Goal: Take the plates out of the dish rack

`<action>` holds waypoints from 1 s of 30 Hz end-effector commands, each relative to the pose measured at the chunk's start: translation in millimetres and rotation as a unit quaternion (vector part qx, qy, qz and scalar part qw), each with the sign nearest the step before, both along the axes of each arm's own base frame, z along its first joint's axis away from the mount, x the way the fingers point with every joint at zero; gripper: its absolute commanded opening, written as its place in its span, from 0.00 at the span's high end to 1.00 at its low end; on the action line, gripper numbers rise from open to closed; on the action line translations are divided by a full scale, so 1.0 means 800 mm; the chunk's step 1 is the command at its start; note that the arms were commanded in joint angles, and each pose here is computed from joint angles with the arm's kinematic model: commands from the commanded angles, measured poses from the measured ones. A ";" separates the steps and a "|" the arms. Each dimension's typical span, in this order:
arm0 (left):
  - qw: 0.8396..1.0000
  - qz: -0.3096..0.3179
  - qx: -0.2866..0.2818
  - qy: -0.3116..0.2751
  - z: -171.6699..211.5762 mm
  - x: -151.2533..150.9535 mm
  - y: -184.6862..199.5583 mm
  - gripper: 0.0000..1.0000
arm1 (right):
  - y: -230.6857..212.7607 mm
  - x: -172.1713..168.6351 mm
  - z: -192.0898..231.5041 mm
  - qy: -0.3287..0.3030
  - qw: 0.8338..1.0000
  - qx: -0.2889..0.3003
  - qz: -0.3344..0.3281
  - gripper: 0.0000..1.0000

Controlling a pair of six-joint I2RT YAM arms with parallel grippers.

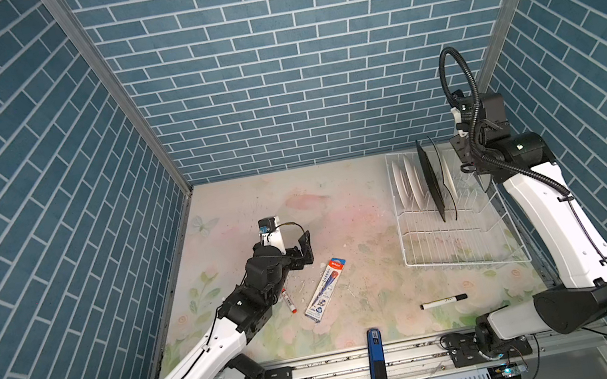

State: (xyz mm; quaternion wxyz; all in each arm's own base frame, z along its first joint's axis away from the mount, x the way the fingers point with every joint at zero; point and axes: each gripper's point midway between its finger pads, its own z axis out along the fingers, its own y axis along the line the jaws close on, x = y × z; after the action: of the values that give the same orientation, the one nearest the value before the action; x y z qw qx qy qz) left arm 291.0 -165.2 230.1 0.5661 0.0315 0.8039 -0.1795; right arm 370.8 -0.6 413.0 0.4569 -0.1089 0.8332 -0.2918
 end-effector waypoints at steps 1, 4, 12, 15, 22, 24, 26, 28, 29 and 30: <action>1.000 0.003 0.000 -0.003 0.011 -0.004 0.001 0.01 | 0.000 -0.021 0.068 -0.099 0.995 0.005 0.001 1.00; 1.000 0.004 -0.003 -0.004 0.013 -0.007 0.001 0.01 | 0.011 -0.031 0.074 -0.105 0.994 0.012 0.017 1.00; 1.000 0.005 -0.004 -0.003 0.014 -0.018 0.002 0.01 | 0.031 -0.052 0.084 -0.110 0.992 0.042 0.048 1.00; 1.000 0.009 -0.005 -0.001 0.011 -0.022 0.004 0.01 | 0.039 -0.061 0.089 -0.116 0.989 0.063 0.064 1.00; 1.000 0.011 -0.006 0.003 0.008 -0.031 0.007 0.01 | 0.061 -0.074 0.087 -0.114 0.984 0.098 0.099 1.00; 1.000 0.012 -0.004 0.004 0.007 -0.034 0.008 0.01 | 0.067 -0.079 0.087 -0.113 0.982 0.107 0.109 1.00; 1.000 0.013 -0.004 0.003 0.008 -0.037 0.009 0.01 | 0.074 -0.082 0.086 -0.113 0.980 0.117 0.119 1.00; 1.000 0.014 -0.005 0.002 0.007 -0.040 0.011 0.01 | 0.079 -0.084 0.085 -0.109 0.978 0.126 0.127 1.00; 1.000 0.014 -0.006 0.003 0.007 -0.042 0.011 0.01 | 0.083 -0.086 0.084 -0.109 0.976 0.131 0.132 1.00; 1.000 0.015 -0.005 0.003 0.007 -0.043 0.012 0.01 | 0.087 -0.086 0.083 -0.107 0.975 0.136 0.137 1.00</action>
State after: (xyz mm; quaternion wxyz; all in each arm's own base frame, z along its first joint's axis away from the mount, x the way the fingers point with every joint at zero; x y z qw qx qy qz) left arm 260.7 -160.8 242.8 0.5710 0.0205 0.7992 -0.1868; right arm 310.5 68.8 426.2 0.5031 -0.1850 0.8278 -0.1656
